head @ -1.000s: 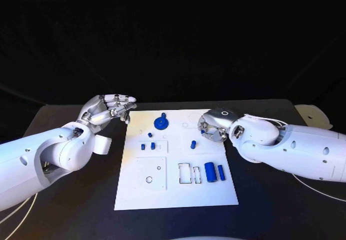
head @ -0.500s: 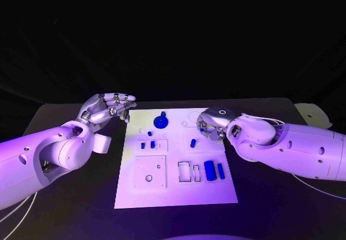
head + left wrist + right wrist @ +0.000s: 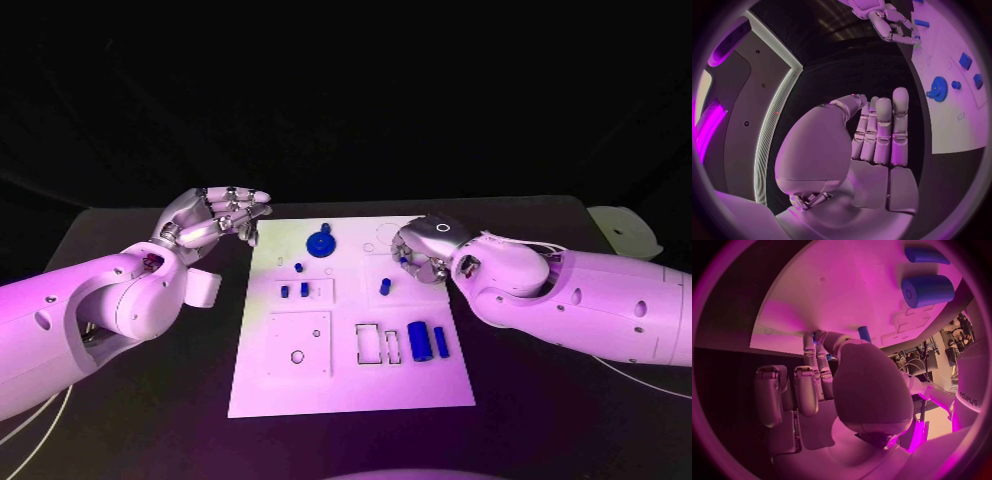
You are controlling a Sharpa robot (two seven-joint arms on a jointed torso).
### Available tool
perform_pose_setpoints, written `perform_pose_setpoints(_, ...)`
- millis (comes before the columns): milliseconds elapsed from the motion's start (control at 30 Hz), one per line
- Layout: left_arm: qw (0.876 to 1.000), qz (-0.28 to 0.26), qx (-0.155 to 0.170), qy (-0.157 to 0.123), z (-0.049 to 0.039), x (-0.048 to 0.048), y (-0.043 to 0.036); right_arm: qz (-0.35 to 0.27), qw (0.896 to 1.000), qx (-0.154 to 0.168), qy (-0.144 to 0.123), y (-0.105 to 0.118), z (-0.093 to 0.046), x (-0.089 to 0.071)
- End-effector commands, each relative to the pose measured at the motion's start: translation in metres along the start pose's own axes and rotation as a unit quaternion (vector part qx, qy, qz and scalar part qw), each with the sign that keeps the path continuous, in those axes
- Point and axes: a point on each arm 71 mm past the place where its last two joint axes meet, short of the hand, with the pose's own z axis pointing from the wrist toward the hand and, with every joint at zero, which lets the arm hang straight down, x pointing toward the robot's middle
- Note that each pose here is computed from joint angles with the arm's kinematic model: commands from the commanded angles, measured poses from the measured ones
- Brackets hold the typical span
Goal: Assemble the parts on the task board
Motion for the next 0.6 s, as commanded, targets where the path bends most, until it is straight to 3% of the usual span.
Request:
perform_pose_setpoints(33, 1.000, -0.004, -0.001, 0.004, 0.0002, 0.0016, -0.0002, -0.004, 1.000, 0.004, 0.002, 0.000, -0.003, 0.005)
perform_pose_setpoints(267, 1.000, -0.005, -0.005, 0.004, 0.0005, 0.0013, 0.0006, 0.008, 1.000, -0.002, -0.019, 0.001, -0.005, 0.000)
perform_pose_setpoints(600, 1.000, -0.007, -0.012, 0.009, 0.0006, 0.0016, 0.0018, 0.020, 0.999, -0.002, -0.031, -0.001, -0.009, -0.009)
